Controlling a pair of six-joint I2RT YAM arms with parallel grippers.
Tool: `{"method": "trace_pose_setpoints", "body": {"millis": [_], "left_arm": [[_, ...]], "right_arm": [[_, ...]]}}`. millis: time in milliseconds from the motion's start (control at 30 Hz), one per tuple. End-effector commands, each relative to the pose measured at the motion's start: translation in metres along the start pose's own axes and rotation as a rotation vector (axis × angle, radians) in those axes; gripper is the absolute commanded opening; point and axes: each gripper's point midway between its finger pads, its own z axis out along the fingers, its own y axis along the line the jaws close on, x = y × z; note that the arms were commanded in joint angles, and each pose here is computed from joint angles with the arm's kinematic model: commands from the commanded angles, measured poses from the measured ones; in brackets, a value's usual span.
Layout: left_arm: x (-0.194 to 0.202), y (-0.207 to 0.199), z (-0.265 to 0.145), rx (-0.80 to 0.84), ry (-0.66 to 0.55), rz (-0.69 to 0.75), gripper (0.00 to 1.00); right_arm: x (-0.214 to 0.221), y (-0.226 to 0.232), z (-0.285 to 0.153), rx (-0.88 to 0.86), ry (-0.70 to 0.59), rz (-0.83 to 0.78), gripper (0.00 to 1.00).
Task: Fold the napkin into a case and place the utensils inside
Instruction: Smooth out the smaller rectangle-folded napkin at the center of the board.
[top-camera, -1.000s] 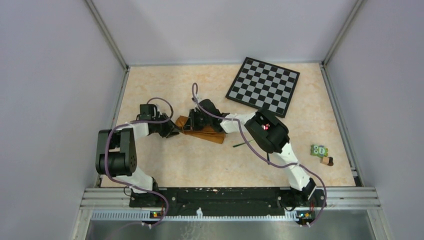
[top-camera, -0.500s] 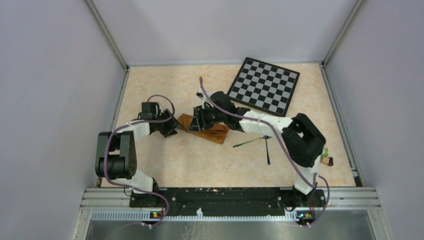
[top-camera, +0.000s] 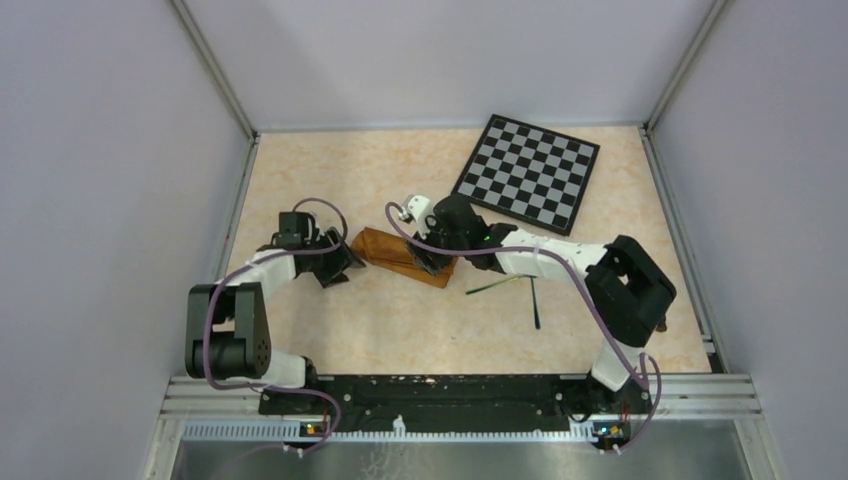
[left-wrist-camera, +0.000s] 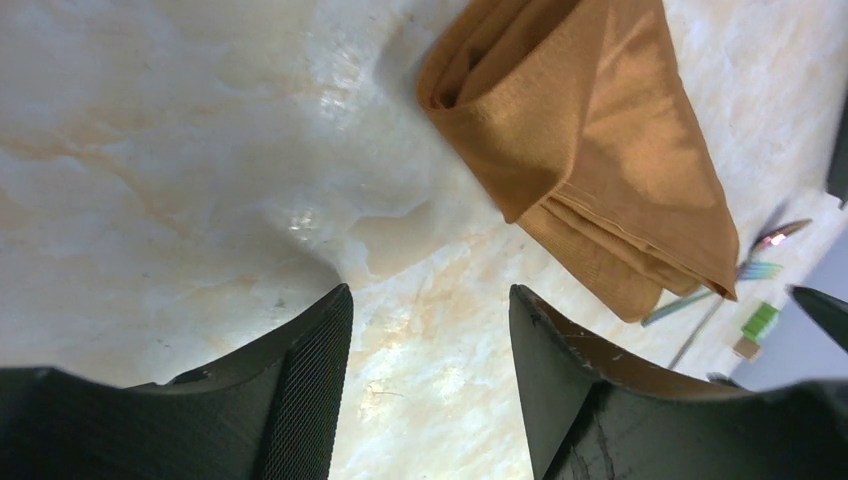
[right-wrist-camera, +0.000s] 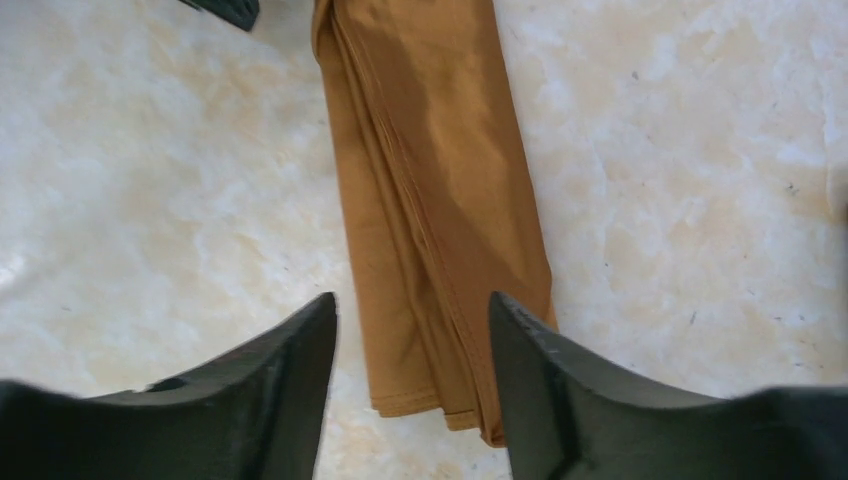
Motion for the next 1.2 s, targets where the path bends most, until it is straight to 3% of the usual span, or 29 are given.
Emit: {"method": "trace_pose_setpoints", "body": {"millis": [0, 100, 267, 500, 733, 800, 900, 1000, 1100, 1167], "left_arm": [[0.015, -0.020, -0.002, 0.147, 0.065, -0.010, 0.64], [0.032, -0.025, 0.006, 0.228, 0.130, -0.064, 0.62], [0.045, -0.032, 0.016, 0.295, 0.174, -0.116, 0.51], [0.056, -0.040, 0.031, 0.284, 0.196, -0.130, 0.47], [0.060, -0.043, 0.041, 0.256, 0.188, -0.149, 0.38], [0.061, -0.043, 0.043, 0.248, 0.188, -0.143, 0.37], [0.063, -0.041, 0.044, 0.235, 0.188, -0.133, 0.39], [0.063, -0.040, 0.045, 0.225, 0.182, -0.128, 0.40], [0.062, -0.041, 0.045, 0.225, 0.183, -0.126, 0.39], [0.062, -0.042, 0.046, 0.224, 0.186, -0.123, 0.38]], "right_arm": [[0.001, -0.013, 0.002, 0.054, 0.027, -0.111, 0.51], [0.009, -0.007, 0.010, 0.045, 0.052, -0.153, 0.43], [0.020, -0.003, 0.027, 0.050, 0.087, -0.193, 0.41], [0.029, -0.004, 0.043, 0.073, 0.113, -0.216, 0.52], [0.030, -0.008, 0.044, 0.111, 0.106, -0.205, 0.35], [0.020, -0.001, 0.038, 0.083, 0.075, -0.184, 0.40], [-0.004, 0.010, 0.023, 0.035, 0.002, -0.156, 0.54], [-0.017, 0.006, 0.014, 0.054, -0.036, -0.149, 0.57], [-0.013, -0.004, 0.020, 0.078, -0.017, -0.146, 0.51], [-0.005, -0.007, 0.025, 0.083, 0.017, -0.154, 0.40]]}}
